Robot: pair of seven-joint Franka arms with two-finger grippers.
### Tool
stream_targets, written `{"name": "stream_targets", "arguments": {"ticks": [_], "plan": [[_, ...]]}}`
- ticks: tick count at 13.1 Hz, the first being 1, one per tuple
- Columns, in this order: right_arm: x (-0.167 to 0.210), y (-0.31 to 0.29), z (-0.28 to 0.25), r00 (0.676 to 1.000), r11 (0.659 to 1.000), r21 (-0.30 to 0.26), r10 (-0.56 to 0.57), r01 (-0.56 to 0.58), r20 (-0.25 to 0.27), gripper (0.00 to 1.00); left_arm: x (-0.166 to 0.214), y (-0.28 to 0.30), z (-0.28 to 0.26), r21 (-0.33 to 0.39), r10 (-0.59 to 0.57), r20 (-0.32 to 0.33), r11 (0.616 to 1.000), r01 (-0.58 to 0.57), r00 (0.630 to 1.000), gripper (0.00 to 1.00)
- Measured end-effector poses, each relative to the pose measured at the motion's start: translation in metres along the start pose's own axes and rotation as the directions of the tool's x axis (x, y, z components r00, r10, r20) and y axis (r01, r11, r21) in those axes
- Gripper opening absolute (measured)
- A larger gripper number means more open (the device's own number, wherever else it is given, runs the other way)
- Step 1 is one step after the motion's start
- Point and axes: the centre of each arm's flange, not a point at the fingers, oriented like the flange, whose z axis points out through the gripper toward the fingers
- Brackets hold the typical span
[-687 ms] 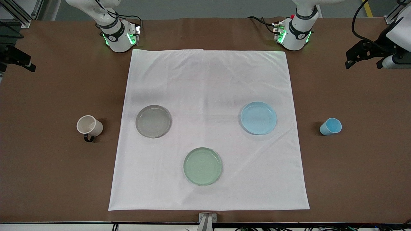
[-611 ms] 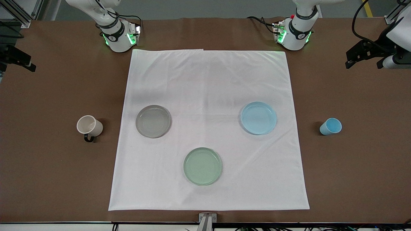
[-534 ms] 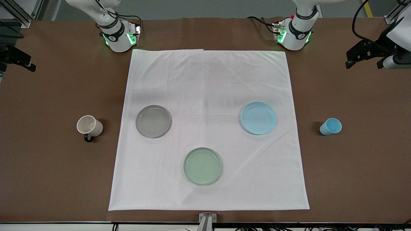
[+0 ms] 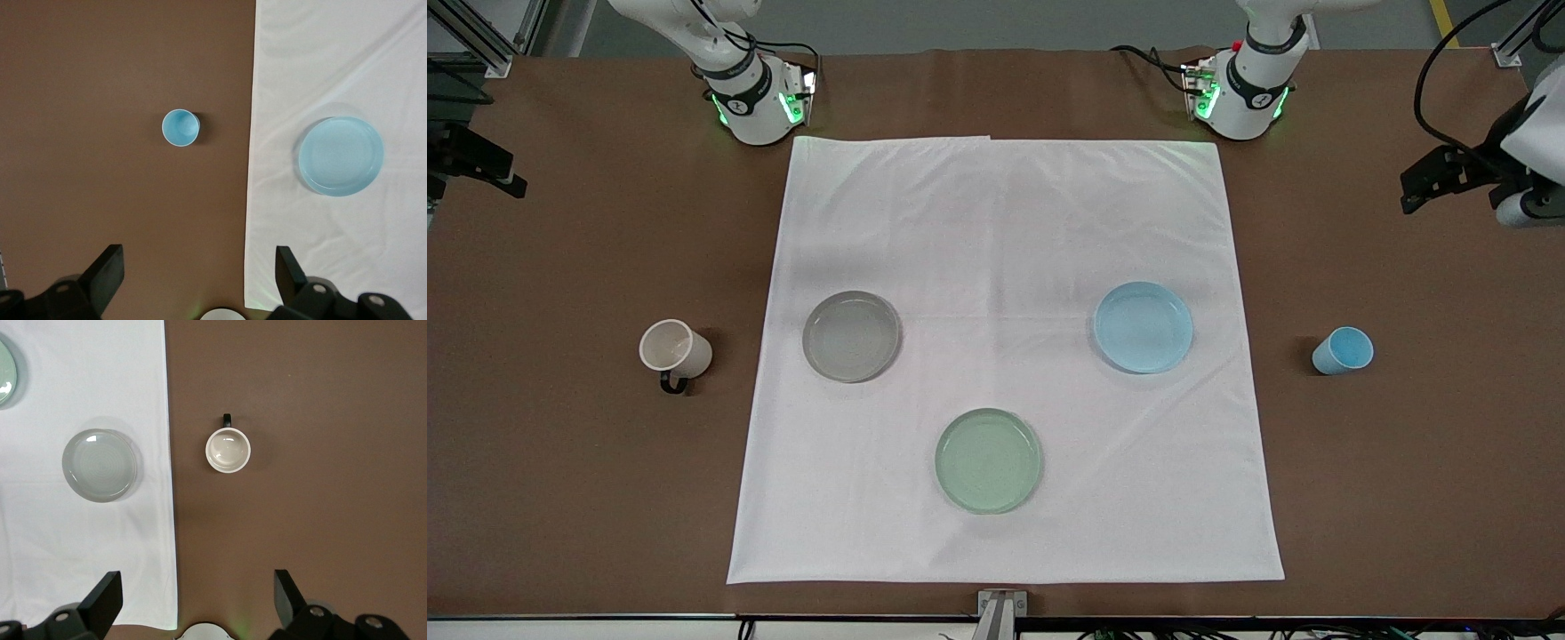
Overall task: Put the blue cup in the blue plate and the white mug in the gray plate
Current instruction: 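Reach the left gripper to the blue cup while the right gripper reaches the mug, then grasp the blue cup with the left gripper while the right gripper grasps the mug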
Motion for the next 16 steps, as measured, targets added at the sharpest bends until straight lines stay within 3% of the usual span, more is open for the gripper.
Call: {"name": "stream_targets", "arguments": {"ticks": [4,7,9,11,16], "plan": [[0.0,0.001,0.0,1.0,1.0,0.0,0.002,-0.002,0.0,1.0,0.034,-0.029,0.099,-0.008,-0.05,-0.023,0.999,0.05,0.998,1.0],[0.007,0.003,0.01,1.0,1.0,0.0,0.006,-0.006,0.014,1.0,0.035,-0.042,0.186,-0.02,-0.072,-0.07,0.997,0.071,0.995,1.0],[0.032,0.009,0.031,1.0,1.0,-0.007,0.014,-0.015,-0.014,1.0,0.029,-0.053,0.241,-0.03,-0.094,-0.096,0.995,0.092,0.991,1.0],[0.065,0.025,0.064,0.999,0.999,-0.013,0.039,-0.04,-0.036,1.0,0.028,-0.064,0.287,-0.04,-0.117,-0.091,0.993,0.113,0.989,1.0],[0.14,0.05,0.191,0.998,0.997,-0.026,0.069,-0.069,0.003,1.0,0.041,-0.075,0.36,-0.057,-0.142,-0.075,0.989,0.138,0.987,0.98]]}}
